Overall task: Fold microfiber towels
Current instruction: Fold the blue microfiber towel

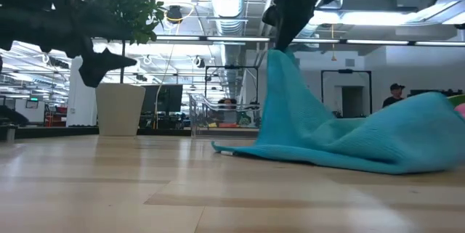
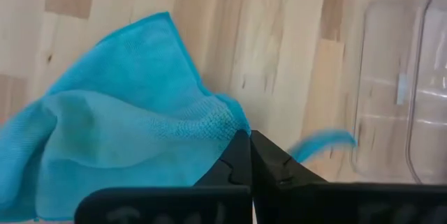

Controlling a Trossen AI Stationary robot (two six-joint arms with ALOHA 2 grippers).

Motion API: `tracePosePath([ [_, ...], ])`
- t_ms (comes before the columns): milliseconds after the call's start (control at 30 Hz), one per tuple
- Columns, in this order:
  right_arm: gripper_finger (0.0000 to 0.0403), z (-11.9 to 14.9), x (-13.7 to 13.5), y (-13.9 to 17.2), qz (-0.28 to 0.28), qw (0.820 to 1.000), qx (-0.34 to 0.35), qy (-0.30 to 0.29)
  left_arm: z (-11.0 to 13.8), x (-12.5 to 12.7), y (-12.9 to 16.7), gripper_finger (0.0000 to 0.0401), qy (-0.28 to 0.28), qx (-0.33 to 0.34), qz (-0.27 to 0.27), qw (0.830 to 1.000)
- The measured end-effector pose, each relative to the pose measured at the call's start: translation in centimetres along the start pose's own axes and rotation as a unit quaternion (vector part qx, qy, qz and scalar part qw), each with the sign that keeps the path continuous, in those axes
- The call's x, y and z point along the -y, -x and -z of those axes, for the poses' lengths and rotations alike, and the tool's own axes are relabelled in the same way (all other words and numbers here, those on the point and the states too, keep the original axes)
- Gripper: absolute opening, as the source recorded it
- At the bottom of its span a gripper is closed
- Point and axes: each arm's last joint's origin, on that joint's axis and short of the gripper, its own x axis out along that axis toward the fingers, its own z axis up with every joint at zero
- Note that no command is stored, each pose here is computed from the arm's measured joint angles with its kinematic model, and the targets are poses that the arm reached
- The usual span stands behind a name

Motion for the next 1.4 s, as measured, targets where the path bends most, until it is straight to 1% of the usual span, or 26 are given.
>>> tracePosePath([
  [167, 0.0011, -0.1, 0.0, 0.0, 0.0, 1.0, 0.005, 0.001, 0.8, 0.8, -1.5, 0.0255, -0.02, -0.011, 0.009, 1.0],
  [300, 0.0014, -0.1, 0.0, 0.0, 0.001, 1.0, 0.006, 0.001, 1.9, 1.0, -2.9, 0.0254, -0.027, -0.026, -0.003, 0.999],
  [400, 0.0012, -0.2, 0.0, 0.0, 0.001, 1.0, 0.008, 0.001, 2.6, 1.4, -4.3, 0.0254, -0.034, -0.059, -0.016, 0.998],
  [533, 0.0015, -0.2, 0.0, 0.0, 0.002, 1.0, 0.01, 0.001, 3.0, 3.0, -7.4, 0.0253, -0.067, -0.105, -0.022, 0.992],
  [633, 0.0018, -0.2, 0.0, 0.0, 0.002, 1.0, 0.011, 0.001, 3.1, 4.0, -10.1, 0.0253, -0.094, -0.123, -0.036, 0.987],
  [767, 0.0015, -0.2, 0.0, 0.0, 0.003, 1.0, 0.013, 0.0, 3.8, 4.6, -13.4, 0.0253, -0.114, -0.167, -0.057, 0.978],
  [833, 0.0016, -0.2, 0.0, 0.0, 0.003, 1.0, 0.012, 0.0, 4.3, 5.0, -15.0, 0.0253, -0.119, -0.187, -0.057, 0.973],
  [900, 0.0019, -0.2, 0.0, 0.0, 0.003, 1.0, 0.013, 0.0, 5.0, 5.2, -16.5, 0.0253, -0.137, -0.209, -0.063, 0.966],
  [967, 0.0021, -0.2, 0.0, 0.0, 0.003, 1.0, 0.013, 0.0, 5.6, 5.3, -17.8, 0.0253, -0.156, -0.222, -0.073, 0.96],
  [1033, 0.0021, -0.2, 0.0, 0.0, 0.002, 1.0, 0.013, 0.0, 6.0, 5.5, -18.9, 0.0253, -0.164, -0.224, -0.083, 0.957],
  [1200, 0.0018, -0.2, 0.0, 0.0, 0.001, 1.0, 0.012, 0.0, 7.2, 5.4, -20.3, 0.0253, -0.179, -0.243, -0.112, 0.947],
  [1300, 0.0022, -0.2, 0.0, 0.0, 0.001, 1.0, 0.012, 0.001, 8.1, 5.4, -20.5, 0.0253, -0.193, -0.249, -0.141, 0.939],
  [1400, 0.0024, -0.2, 0.0, 0.0, 0.001, 1.0, 0.012, 0.001, 9.0, 5.4, -20.5, 0.0253, -0.193, -0.251, -0.152, 0.936],
])
